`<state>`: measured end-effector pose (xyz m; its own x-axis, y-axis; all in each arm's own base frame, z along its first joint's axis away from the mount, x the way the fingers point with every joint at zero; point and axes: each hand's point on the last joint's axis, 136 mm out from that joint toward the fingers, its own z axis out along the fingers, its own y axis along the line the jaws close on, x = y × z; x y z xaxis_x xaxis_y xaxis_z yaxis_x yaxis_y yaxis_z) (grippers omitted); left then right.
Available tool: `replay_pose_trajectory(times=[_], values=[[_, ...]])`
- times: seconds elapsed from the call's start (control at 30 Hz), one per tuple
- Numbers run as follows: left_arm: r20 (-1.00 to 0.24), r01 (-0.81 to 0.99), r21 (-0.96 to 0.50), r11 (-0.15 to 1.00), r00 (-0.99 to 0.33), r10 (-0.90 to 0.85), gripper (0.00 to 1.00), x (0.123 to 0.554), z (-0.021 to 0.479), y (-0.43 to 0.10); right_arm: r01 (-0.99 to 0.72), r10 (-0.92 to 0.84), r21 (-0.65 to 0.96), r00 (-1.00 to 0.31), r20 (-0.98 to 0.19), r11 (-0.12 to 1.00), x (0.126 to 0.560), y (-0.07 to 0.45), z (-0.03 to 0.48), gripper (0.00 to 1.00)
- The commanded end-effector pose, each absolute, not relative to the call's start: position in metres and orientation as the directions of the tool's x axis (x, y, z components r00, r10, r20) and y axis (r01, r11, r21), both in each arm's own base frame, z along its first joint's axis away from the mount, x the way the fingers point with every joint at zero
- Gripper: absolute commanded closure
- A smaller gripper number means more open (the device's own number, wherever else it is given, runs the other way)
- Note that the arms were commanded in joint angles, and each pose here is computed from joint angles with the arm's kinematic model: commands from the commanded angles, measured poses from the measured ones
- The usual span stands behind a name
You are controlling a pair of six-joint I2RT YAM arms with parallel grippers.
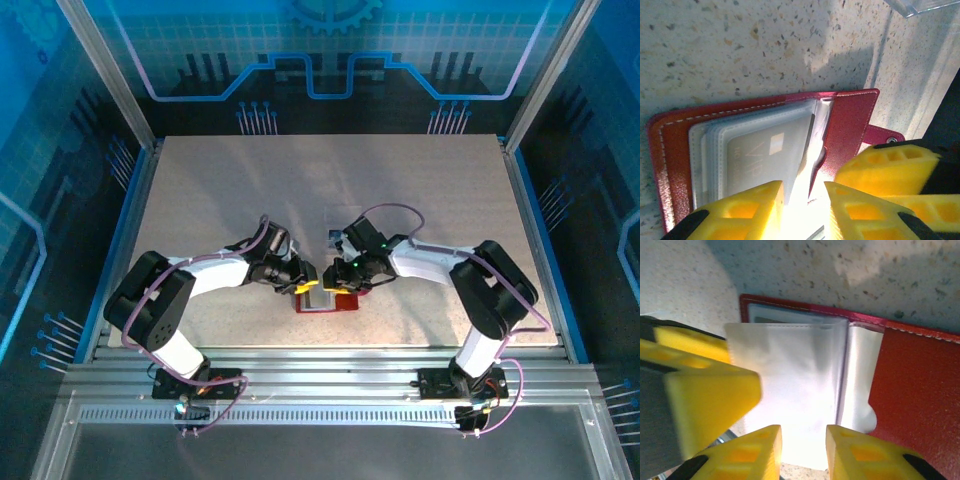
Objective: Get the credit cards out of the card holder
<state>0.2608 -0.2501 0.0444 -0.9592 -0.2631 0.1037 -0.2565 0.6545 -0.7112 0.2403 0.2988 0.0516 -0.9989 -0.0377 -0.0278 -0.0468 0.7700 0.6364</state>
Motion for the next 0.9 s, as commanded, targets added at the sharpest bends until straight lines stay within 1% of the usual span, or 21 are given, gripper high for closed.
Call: replay_pose_trajectory(times=[0.0, 0.3, 0.33, 0.8, 0.87], values=[[0.115, -0.238, -0.733, 0.638, -0.967, -0.228, 0.73, 0.258, 0.054, -0.261, -0.025, -0.009, 0.621, -1.000, -0.028, 0.783, 0.239, 0.284, 0.058, 0.71], [0.094, -0.195, -0.744, 0.639, -0.977, -0.189, 0.70, 0.263, 0.067, -0.279, -0.011, 0.044, 0.613, -0.996, -0.074, 0.790, 0.246, 0.259, 0.074, 0.71], [0.092, -0.190, -0.745, 0.640, -0.979, -0.183, 0.70, 0.264, 0.068, -0.282, 0.002, 0.050, 0.601, -0.997, -0.062, 0.800, 0.241, 0.252, 0.068, 0.71], [0.110, -0.153, -0.748, 0.646, -0.988, -0.107, 0.68, 0.267, 0.062, -0.326, 0.063, 0.142, 0.536, -0.984, -0.107, 0.842, 0.242, 0.198, 0.071, 0.70], [0.116, -0.150, -0.747, 0.648, -0.989, -0.096, 0.67, 0.266, 0.059, -0.331, 0.073, 0.152, 0.537, -0.983, -0.104, 0.840, 0.242, 0.193, 0.070, 0.70]])
